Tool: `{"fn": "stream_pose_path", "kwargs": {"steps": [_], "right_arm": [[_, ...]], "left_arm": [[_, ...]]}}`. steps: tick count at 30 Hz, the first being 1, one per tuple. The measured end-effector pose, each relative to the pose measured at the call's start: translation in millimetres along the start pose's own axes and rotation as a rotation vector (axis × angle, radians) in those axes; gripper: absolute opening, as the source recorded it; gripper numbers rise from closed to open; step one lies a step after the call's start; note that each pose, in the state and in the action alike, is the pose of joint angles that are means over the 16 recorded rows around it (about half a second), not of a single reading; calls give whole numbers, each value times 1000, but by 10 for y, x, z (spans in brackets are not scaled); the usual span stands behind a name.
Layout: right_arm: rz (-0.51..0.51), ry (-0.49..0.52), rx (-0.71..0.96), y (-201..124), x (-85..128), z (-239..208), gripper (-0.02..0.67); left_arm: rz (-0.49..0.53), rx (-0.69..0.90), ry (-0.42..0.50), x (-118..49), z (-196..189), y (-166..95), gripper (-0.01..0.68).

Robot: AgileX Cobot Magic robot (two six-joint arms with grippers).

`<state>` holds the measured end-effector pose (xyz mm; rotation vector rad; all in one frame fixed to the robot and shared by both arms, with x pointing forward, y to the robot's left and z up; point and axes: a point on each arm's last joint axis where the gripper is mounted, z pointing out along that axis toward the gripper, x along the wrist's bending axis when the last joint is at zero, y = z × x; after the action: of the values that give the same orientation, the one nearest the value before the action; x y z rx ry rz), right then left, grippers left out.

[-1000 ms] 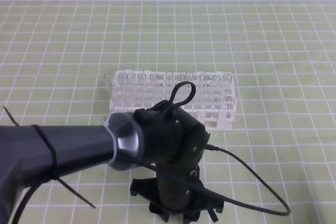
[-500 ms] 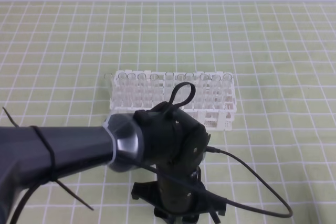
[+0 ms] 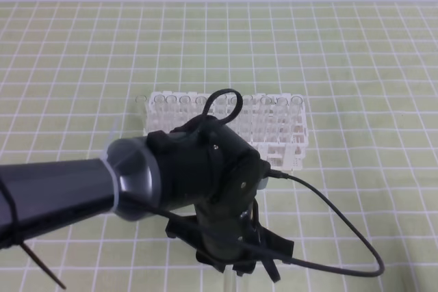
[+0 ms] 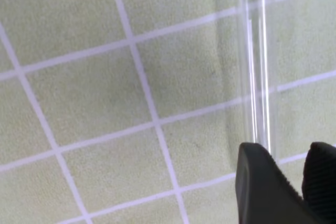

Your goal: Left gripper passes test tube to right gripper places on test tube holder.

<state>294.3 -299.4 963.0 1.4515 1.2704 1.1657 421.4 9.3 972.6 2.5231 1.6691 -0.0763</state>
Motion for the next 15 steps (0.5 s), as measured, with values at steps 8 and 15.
{"fn": "stream_pose_path", "kwargs": {"steps": [8,15], "right_arm": [[0,0,0,0,0,0,-18],[0,0,0,0,0,0,-18]], "left_arm": [[17,19,3,-3,49,-5,222],[20,52,0,-20,150,-4,294]]}}
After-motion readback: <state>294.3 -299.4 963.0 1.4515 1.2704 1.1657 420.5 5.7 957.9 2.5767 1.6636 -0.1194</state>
